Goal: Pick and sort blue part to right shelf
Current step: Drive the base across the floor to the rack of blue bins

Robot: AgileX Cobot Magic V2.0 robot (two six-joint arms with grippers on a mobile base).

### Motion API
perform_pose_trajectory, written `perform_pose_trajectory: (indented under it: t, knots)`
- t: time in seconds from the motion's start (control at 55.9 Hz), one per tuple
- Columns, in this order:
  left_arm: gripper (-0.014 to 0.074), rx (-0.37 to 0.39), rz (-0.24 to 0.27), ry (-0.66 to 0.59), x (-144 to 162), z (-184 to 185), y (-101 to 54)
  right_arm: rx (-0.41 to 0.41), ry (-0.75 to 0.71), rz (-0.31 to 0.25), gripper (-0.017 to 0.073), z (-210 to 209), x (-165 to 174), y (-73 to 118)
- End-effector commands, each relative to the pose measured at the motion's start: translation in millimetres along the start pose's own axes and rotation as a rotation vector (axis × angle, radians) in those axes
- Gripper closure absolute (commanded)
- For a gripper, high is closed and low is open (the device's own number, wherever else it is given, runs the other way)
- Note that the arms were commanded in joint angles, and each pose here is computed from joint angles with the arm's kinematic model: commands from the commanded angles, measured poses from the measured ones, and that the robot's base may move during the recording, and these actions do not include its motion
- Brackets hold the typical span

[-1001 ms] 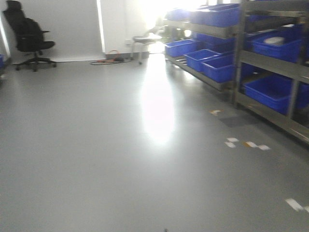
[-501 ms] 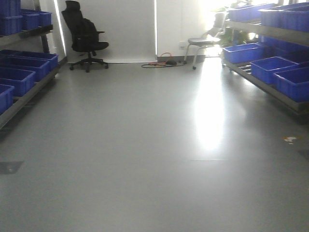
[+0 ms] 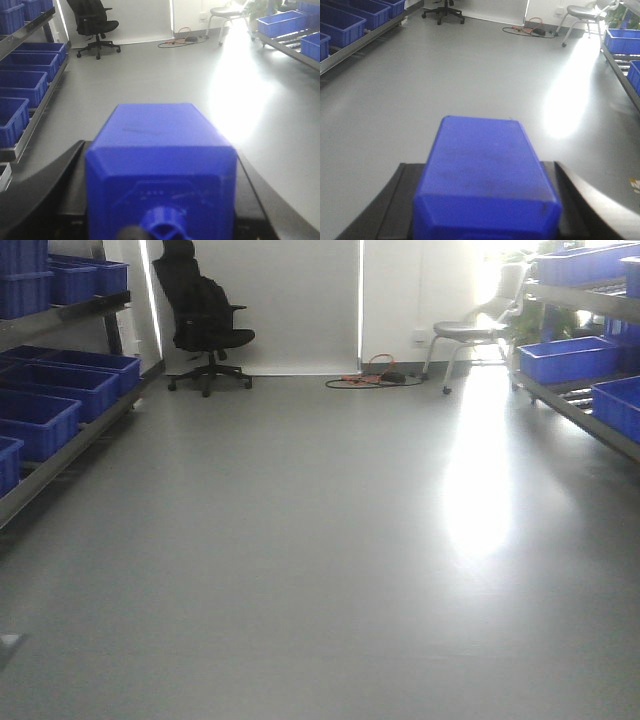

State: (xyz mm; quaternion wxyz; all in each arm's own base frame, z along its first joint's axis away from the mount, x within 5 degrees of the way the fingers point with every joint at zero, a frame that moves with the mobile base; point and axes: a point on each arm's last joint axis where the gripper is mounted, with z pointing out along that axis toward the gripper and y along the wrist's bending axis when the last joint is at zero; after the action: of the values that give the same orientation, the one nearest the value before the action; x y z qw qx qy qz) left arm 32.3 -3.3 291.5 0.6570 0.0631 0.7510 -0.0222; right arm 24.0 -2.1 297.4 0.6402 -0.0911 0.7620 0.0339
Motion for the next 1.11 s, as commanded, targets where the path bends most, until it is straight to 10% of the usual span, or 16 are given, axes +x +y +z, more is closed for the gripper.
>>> perform_pose_trajectory:
  t: [0.0,1.091]
  knots:
    - [0.0218,-0.003,-0.007,-0.103,-16.9,-1.9,0.7,0.004,-0.098,-0.015,0.0350,-1.9,-15.4,-0.5]
    - [0.0218,-0.003,-0.007,-0.103,-16.9,-1.9,0.7,0.004,-0.098,-0.015,0.0350,-1.9,-15.4,-0.5]
